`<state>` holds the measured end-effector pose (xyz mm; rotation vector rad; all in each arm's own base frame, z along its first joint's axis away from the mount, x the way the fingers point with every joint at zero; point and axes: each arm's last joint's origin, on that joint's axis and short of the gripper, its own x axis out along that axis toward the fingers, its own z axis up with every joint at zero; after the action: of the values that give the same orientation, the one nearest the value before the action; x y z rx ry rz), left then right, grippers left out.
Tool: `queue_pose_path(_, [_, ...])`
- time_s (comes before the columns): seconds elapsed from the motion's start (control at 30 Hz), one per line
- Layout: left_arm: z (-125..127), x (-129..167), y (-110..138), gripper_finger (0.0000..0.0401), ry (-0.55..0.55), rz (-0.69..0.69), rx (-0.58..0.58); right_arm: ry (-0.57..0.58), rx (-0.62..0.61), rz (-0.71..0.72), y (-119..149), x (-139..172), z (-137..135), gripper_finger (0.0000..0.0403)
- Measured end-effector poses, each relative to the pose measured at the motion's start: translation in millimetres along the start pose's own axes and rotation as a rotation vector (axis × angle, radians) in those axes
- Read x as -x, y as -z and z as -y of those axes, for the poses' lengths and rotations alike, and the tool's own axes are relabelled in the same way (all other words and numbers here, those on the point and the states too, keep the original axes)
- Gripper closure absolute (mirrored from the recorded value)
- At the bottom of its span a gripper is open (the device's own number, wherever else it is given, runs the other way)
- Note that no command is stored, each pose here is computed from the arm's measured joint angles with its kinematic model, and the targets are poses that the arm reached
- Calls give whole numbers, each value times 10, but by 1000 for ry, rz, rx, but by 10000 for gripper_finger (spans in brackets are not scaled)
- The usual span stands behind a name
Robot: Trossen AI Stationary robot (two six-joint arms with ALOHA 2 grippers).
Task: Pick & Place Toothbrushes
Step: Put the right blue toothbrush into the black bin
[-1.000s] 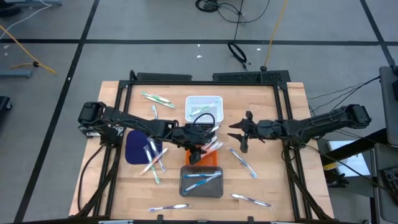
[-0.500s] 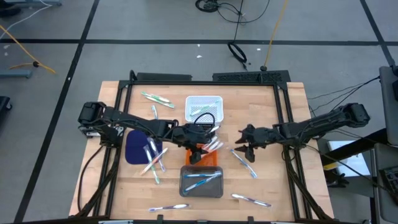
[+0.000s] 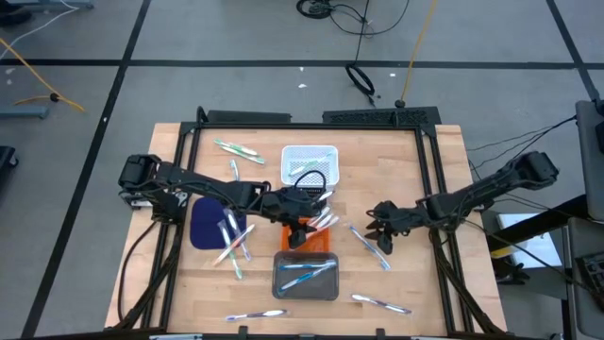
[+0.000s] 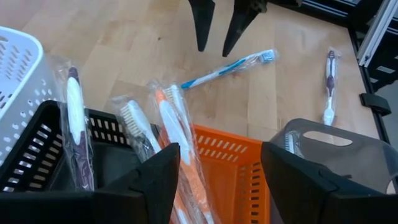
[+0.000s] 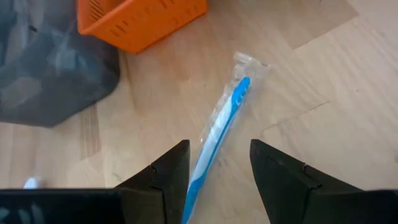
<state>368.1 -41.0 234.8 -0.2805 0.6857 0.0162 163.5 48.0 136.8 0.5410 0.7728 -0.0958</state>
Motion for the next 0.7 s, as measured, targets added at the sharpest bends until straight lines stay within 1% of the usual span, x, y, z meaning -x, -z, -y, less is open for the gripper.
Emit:
queue_pose_path(0.17, [0, 0, 0, 173, 0, 0, 0, -34, -12, 39, 96, -30, 21, 243])
queue_pose_path(0.33, [0, 0, 1, 173, 0, -1, -14, -31, -17, 17, 188, -89, 52, 245])
queue_pose_path(0.5, [1, 0, 2, 173, 0, -1, -16, -46, -18, 24, 195, -171, 37, 248])
queue_pose_path(0.7, [0, 0, 1, 173, 0, -1, -18, -32, -14, 13, 226, -274, 47, 248])
